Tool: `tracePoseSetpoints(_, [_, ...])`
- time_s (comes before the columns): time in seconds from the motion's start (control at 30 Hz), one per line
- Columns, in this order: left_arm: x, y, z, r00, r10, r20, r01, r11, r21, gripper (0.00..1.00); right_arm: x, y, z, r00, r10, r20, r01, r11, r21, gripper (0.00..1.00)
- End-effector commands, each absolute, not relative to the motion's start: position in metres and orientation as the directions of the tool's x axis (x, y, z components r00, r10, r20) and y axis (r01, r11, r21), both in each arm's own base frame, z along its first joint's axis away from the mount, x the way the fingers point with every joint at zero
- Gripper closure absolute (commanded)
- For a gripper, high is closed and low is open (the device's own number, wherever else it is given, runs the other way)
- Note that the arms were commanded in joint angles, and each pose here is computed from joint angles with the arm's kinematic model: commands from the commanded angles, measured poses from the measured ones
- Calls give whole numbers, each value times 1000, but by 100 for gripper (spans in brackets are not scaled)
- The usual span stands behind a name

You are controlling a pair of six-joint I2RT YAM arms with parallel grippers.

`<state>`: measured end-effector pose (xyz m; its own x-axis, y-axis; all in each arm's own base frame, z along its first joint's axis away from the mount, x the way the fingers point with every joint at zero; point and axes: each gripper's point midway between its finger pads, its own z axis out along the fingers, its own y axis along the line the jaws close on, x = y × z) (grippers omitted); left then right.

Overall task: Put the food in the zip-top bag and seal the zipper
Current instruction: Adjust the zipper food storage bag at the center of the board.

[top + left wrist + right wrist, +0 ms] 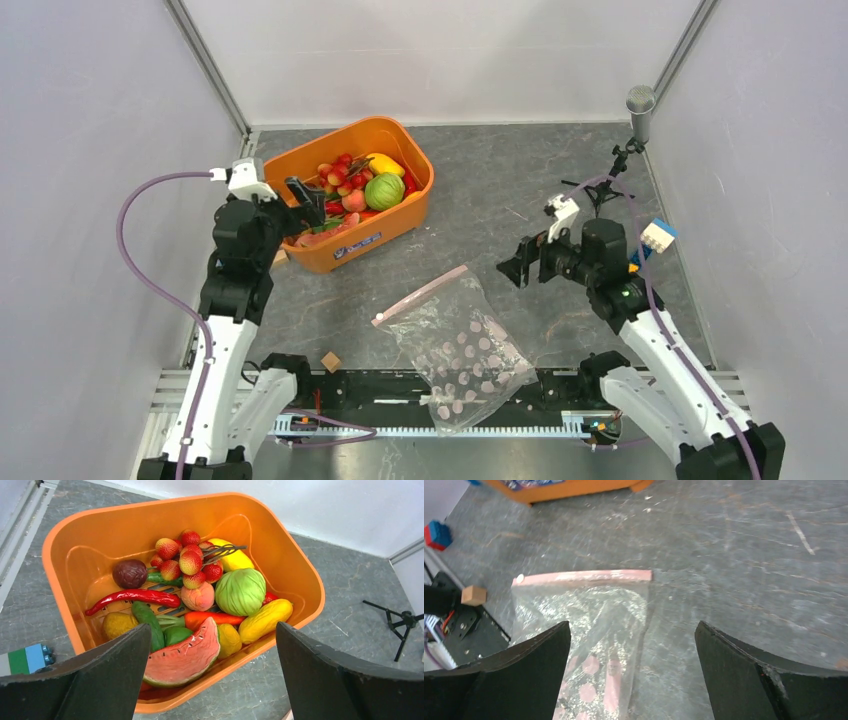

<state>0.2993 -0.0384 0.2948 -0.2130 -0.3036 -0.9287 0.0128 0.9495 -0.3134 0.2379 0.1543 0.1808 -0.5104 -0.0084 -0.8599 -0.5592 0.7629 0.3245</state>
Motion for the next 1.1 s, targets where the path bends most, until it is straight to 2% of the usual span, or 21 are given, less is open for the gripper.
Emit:
tracePoseSetpoints(0.0, [292, -32, 322, -102, -370, -924, -3, 929, -371, 0, 228, 177, 174, -497, -51, -866, -614, 726, 310, 2])
tracePoseSetpoints(0.13, [273, -59, 335, -77, -295, -952, 202, 931, -305, 0, 211, 189, 145, -545, -102, -832, -628, 707, 324, 2])
tracePoseSetpoints(0.23, [261, -46, 325, -94, -462, -882, 76, 880, -469, 0, 205, 192, 122, -589, -151, -794, -607, 732, 311, 1])
tracePoseSetpoints(0.27, [257, -47, 328, -77, -466, -881, 89, 877, -472, 0, 203, 192, 114, -607, -167, -777, -592, 747, 302, 1])
tracePoseSetpoints(0.33, [248, -63, 334, -74, -405, -911, 213, 886, -411, 0, 200, 186, 95, -641, -206, -740, -561, 784, 268, 1])
tracePoseSetpoints(0.4, [240, -71, 336, -78, -370, -926, 270, 886, -377, 0, 192, 183, 77, -675, -250, -694, -551, 796, 249, 5])
tracePoseSetpoints(0.53, [231, -78, 334, -113, -328, -938, 314, 884, -347, 0, 176, 180, 48, -713, -325, -621, -556, 802, 219, 5])
tracePoseSetpoints(0.77, [224, -86, 323, -154, -309, -939, 352, 870, -344, 0, 164, 191, 29, -717, -368, -592, -587, 777, 227, 6])
tracePoseSetpoints(0.93, [222, -91, 318, -173, -291, -941, 377, 863, -336, 0, 159, 203, 24, -698, -398, -595, -616, 758, 216, 14])
tracePoseSetpoints(1.03, [221, -92, 314, -184, -285, -941, 384, 860, -336, 0, 158, 212, 22, -687, -399, -608, -634, 738, 231, 32])
tracePoseSetpoints(1.07, [221, -93, 313, -189, -282, -941, 387, 859, -336, 0, 159, 215, 22, -682, -402, -611, -641, 731, 235, 43])
